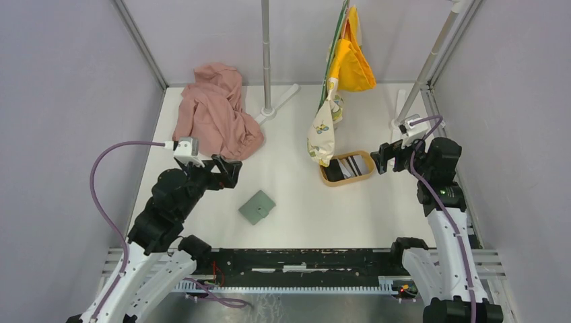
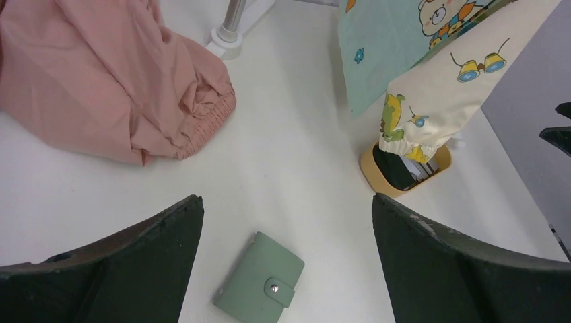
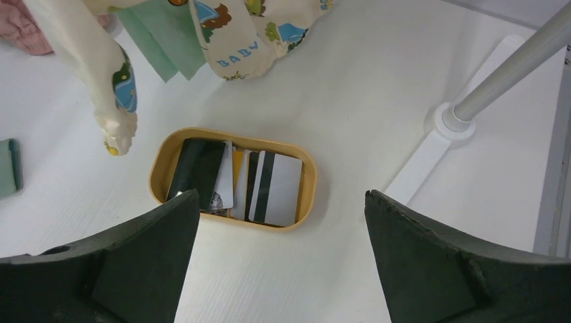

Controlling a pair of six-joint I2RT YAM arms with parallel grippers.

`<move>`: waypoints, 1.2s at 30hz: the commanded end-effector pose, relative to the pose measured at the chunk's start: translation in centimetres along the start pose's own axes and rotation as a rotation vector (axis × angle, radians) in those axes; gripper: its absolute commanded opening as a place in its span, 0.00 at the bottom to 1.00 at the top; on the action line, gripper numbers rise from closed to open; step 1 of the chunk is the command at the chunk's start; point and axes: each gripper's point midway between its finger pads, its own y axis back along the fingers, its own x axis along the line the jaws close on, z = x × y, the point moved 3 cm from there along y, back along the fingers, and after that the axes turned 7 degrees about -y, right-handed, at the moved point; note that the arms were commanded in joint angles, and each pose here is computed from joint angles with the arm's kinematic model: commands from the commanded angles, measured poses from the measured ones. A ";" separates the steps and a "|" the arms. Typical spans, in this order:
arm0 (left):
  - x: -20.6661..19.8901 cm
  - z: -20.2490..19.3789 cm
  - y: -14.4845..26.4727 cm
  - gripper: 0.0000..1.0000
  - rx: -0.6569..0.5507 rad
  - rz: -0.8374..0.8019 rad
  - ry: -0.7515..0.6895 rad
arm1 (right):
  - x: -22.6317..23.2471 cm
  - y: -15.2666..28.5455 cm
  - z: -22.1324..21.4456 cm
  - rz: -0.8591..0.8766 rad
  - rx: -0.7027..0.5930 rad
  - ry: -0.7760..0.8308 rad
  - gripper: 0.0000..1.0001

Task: Put the credit cards into the card holder
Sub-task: Open the card holder at the center of the board.

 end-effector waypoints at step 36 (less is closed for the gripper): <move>-5.8 -6.9 -4.8 0.94 0.092 -0.496 0.314 | 3.0 -2.4 -10.2 0.573 0.088 0.508 0.98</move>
